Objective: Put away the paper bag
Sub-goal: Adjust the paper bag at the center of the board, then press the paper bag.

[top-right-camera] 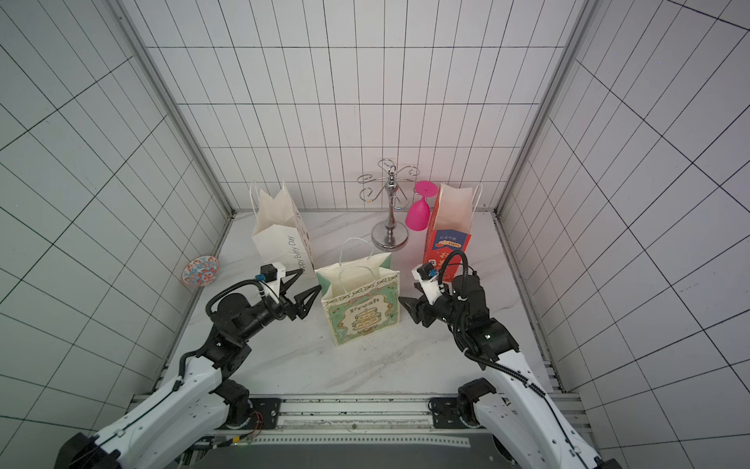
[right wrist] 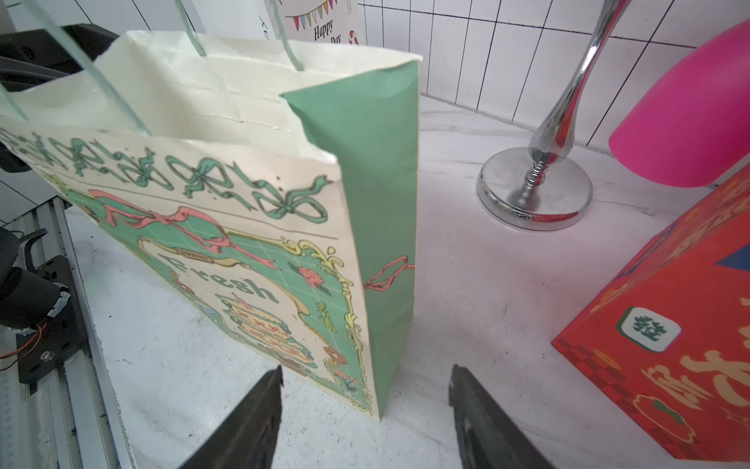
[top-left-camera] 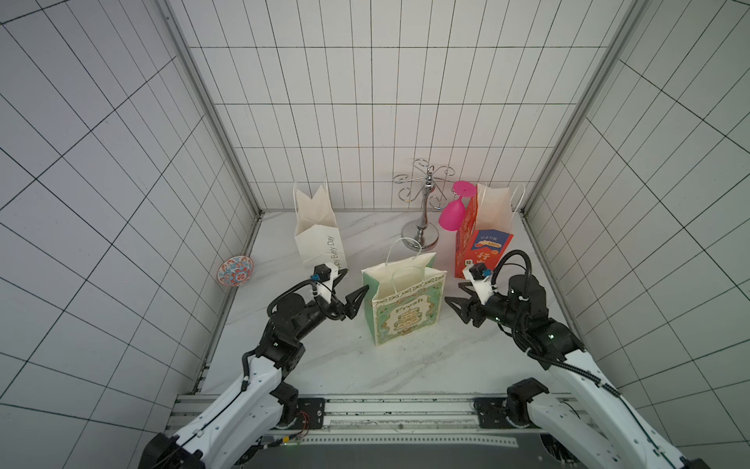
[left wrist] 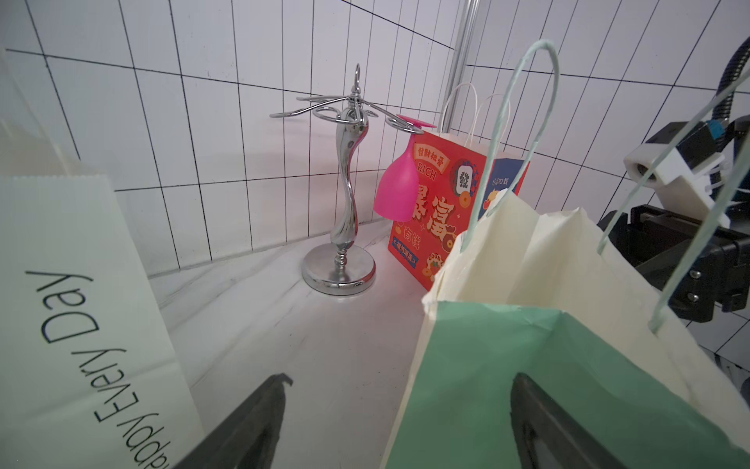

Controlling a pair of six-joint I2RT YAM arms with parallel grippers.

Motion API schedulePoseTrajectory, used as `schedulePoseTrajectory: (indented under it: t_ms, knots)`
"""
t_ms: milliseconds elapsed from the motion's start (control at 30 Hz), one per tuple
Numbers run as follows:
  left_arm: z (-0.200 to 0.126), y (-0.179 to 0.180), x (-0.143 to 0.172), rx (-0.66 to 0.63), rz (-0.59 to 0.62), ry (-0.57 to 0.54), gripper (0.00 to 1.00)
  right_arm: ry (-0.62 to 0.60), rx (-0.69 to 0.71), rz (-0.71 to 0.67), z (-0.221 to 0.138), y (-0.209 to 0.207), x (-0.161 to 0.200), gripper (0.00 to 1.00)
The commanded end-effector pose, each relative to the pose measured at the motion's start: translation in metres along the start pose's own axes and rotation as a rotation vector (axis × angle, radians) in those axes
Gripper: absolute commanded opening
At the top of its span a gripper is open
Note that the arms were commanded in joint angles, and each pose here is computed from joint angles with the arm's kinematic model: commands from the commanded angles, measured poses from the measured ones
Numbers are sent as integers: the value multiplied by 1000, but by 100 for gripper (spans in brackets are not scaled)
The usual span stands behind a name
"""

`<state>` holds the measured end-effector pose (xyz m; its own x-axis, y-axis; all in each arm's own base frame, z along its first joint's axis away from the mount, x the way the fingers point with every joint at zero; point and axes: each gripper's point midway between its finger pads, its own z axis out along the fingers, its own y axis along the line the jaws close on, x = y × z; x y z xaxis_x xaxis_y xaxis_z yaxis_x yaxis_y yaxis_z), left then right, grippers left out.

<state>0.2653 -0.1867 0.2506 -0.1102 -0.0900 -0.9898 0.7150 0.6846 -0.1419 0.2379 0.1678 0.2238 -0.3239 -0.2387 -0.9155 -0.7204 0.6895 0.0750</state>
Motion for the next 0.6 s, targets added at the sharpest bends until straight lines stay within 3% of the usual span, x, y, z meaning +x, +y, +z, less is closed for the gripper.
schedulePoseTrajectory:
  t_ms: [0, 200, 433, 567]
  knots:
    - [6, -13, -1, 126, 73, 13, 92, -68, -51, -68, -12, 14, -34, 67]
    - [18, -5, 9, 125, 94, 35, 95, -60, -122, -94, -15, 29, -36, 69]
    - [38, -29, 24, 237, 109, 72, 74, -22, -212, -145, -19, 59, -37, 69]
    - [38, -31, 28, 228, 90, 79, 61, 24, -187, -159, -22, 67, -35, 66]
